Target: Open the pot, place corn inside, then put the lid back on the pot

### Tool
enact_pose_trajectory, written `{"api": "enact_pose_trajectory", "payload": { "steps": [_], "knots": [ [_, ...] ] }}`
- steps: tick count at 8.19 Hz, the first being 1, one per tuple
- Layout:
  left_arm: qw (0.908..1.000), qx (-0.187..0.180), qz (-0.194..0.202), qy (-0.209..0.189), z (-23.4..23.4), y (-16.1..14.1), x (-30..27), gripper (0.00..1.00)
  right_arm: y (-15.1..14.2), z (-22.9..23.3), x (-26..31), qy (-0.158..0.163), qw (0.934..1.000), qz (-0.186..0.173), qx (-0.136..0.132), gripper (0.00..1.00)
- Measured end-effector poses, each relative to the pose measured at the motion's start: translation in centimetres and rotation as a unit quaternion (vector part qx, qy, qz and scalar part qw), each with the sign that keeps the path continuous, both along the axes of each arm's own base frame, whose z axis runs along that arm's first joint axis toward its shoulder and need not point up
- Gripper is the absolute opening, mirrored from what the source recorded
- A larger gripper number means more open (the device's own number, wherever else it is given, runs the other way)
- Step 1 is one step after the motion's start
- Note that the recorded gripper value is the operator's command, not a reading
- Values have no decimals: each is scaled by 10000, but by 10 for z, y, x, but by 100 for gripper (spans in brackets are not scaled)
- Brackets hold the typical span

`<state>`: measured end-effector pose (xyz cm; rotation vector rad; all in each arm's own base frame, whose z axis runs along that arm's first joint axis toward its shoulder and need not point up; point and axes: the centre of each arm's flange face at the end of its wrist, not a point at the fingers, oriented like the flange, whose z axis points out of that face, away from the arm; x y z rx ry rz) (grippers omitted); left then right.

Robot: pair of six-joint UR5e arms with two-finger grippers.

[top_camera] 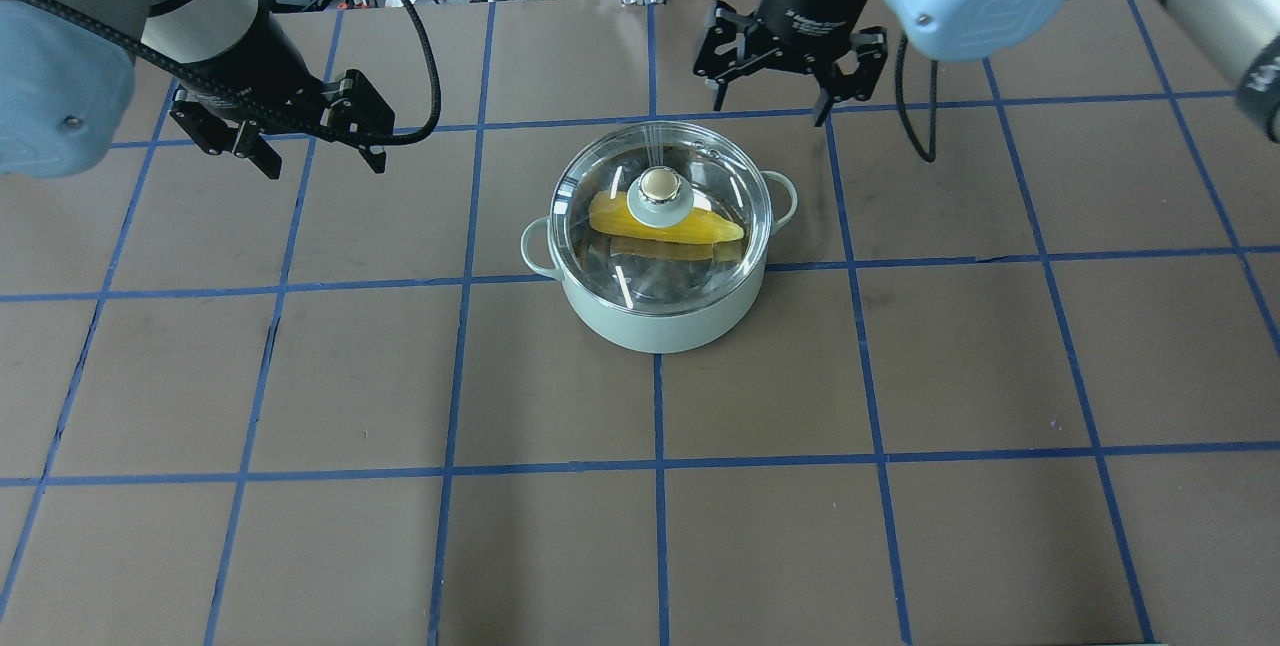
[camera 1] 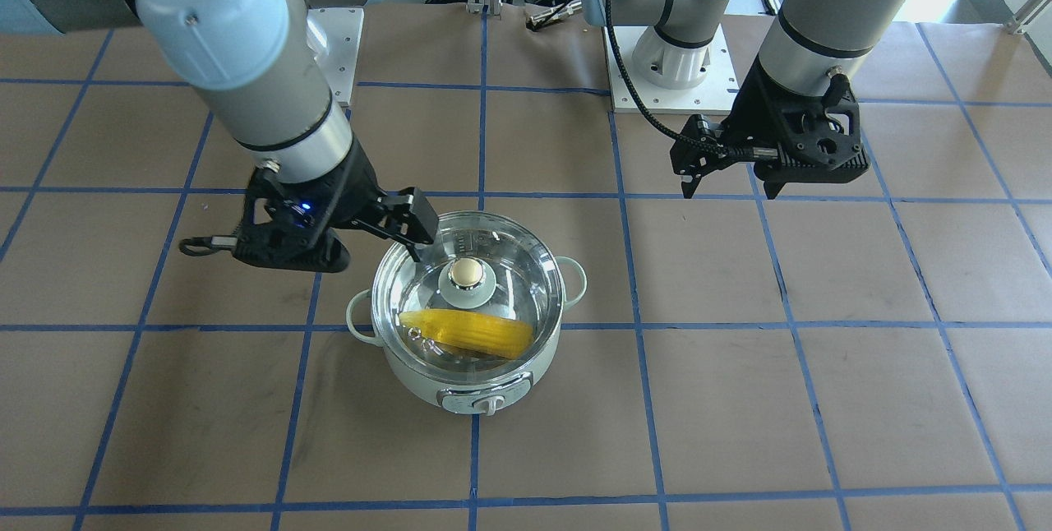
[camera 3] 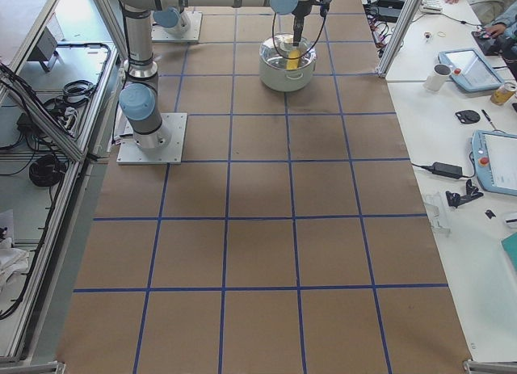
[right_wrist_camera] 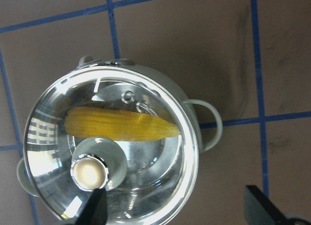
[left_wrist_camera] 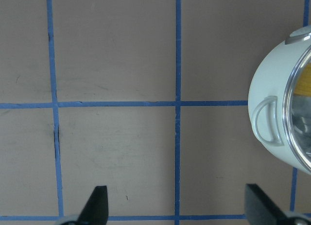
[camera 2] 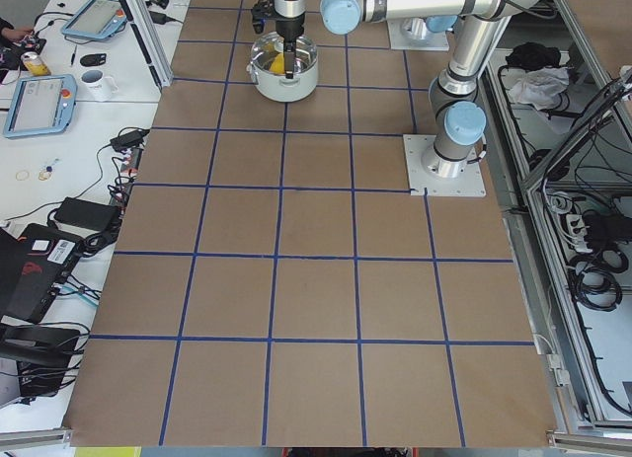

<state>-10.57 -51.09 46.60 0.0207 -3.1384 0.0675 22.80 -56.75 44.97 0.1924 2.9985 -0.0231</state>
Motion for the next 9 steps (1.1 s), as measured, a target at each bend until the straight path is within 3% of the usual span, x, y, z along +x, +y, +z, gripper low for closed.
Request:
{"api": "enact_pose_trajectory", "payload": {
  "steps": [4,9],
  "knots": [
    [10000,10,-6,5,-1,0,-1,100,62,79,-82,938,9940,553,-4,100],
    [10000,5,-7,-1,-1,0,-1,100,73,78,-88,1009,9925,683,19,100]
  ]
}}
